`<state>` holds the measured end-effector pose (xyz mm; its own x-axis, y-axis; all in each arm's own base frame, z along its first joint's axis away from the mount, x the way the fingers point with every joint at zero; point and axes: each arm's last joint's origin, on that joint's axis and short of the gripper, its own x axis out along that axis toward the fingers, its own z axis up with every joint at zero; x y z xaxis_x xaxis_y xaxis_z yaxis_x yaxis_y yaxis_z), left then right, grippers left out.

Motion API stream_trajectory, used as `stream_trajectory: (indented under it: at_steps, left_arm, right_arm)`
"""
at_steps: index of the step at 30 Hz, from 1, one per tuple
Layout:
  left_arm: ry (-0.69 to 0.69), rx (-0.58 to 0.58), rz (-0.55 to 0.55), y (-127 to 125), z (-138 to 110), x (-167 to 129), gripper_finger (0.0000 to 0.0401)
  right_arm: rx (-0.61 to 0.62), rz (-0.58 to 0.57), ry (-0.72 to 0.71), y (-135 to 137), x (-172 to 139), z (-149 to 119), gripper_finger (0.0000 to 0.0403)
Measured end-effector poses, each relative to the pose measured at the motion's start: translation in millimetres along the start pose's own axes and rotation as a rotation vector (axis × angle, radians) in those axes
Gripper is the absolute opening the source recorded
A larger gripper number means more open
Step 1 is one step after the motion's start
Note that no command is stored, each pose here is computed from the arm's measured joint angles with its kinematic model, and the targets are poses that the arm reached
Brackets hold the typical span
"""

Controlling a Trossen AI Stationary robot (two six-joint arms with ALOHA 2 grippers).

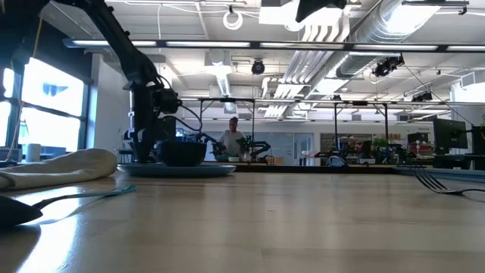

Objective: Set table place
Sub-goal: Move the blue plate to the center of the table

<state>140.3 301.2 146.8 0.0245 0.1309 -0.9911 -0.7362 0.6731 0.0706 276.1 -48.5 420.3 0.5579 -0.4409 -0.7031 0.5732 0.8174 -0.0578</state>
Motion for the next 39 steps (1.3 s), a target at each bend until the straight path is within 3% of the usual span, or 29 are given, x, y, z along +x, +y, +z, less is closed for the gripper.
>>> stream_trajectory:
  at_steps: [13,25,39]
  left_arm:
    - [-0.012,0.046,-0.040,-13,6,6,0.0000]
    - [-0.039,0.188,-0.065,-87,19,2,0.0000]
    - [-0.070,0.337,-0.104,-175,14,-5,0.0000]
  right_arm:
    - [-0.003,-0.016,-0.008,2,-1,0,0.0000]
    - [-0.011,-0.027,-0.011,1,-1,0,0.0000]
    - [-0.016,-0.032,0.011,1,-1,-3,0.0000]
